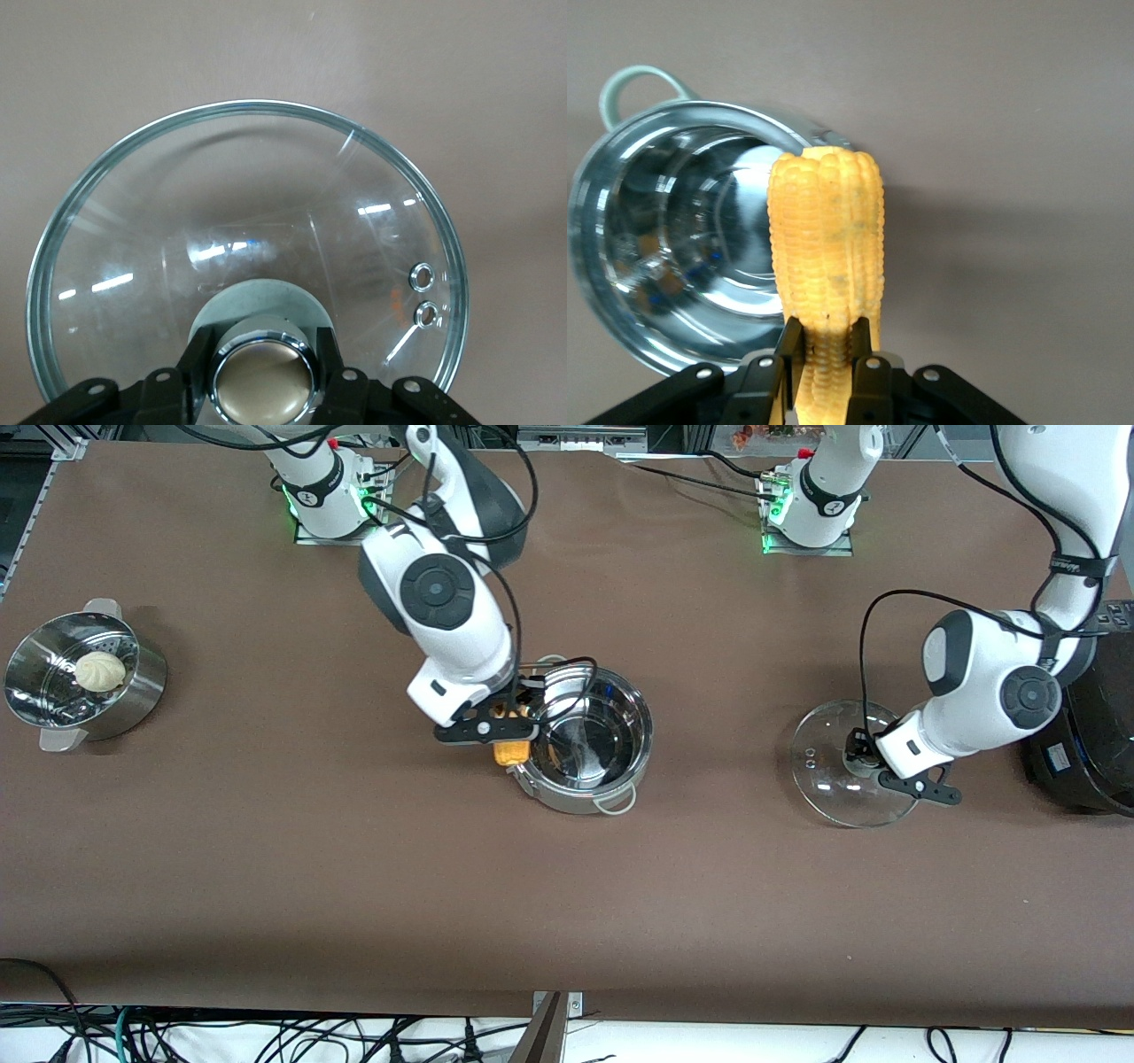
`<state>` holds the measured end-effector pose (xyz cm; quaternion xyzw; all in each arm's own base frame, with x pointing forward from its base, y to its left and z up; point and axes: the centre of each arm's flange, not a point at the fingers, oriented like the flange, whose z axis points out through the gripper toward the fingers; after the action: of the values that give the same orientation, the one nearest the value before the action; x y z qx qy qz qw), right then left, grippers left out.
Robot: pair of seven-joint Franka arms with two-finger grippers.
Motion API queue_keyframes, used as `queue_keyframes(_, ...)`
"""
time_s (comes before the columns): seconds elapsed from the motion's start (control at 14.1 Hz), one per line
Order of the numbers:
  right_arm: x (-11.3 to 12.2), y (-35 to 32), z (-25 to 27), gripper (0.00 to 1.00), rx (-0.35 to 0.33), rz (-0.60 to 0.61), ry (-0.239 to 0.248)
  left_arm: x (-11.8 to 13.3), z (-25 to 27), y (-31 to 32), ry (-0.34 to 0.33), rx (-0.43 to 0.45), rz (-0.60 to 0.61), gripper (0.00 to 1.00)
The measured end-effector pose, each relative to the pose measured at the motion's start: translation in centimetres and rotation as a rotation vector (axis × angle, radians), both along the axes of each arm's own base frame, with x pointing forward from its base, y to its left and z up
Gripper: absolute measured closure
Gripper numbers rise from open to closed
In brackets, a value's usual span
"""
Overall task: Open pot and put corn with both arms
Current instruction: 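Carry the corn over the pot with the right gripper while the left lowers the lid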
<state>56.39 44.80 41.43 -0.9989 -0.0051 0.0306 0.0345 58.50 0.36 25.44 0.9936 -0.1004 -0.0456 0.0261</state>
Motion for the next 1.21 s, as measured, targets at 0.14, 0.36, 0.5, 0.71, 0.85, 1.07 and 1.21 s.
queue_keyframes(0.14,-0.6,2.8,-1.2,0.74,0.009,-0.059,-0.007,-0.8,-1.2,-0.1,0.012,0.001,0.027,0.49)
queue_keyframes(0.36,-1.3,5.8,-3.6,0.74,0.031,-0.113,-0.024,-1.0,-1.7,-0.1,0.022,0.002,0.046,0.49)
queue_keyframes(0.5,-1.8,7.1,-5.0,0.74,0.041,-0.139,-0.031,-1.1,-2.5,-0.1,0.035,0.0,0.053,0.49)
queue_keyframes(0.71,-2.0,7.6,-5.4,0.72,0.044,-0.144,-0.033,-1.3,-3.6,-0.2,0.042,-0.004,0.056,0.49)
queue_keyframes(0.85,-1.9,7.6,-5.2,0.7,0.046,-0.145,-0.036,-1.5,-4.1,-0.2,0.043,-0.006,0.057,0.49)
queue_keyframes(1.07,-1.9,7.7,-5.1,0.6,0.046,-0.144,-0.038,-1.6,-4.2,-0.2,0.04,-0.006,0.058,0.34)
queue_keyframes(1.21,-1.9,7.6,-5.0,0.44,0.047,-0.145,-0.04,-1.5,-4.1,-0.2,0.037,-0.006,0.059,0.15)
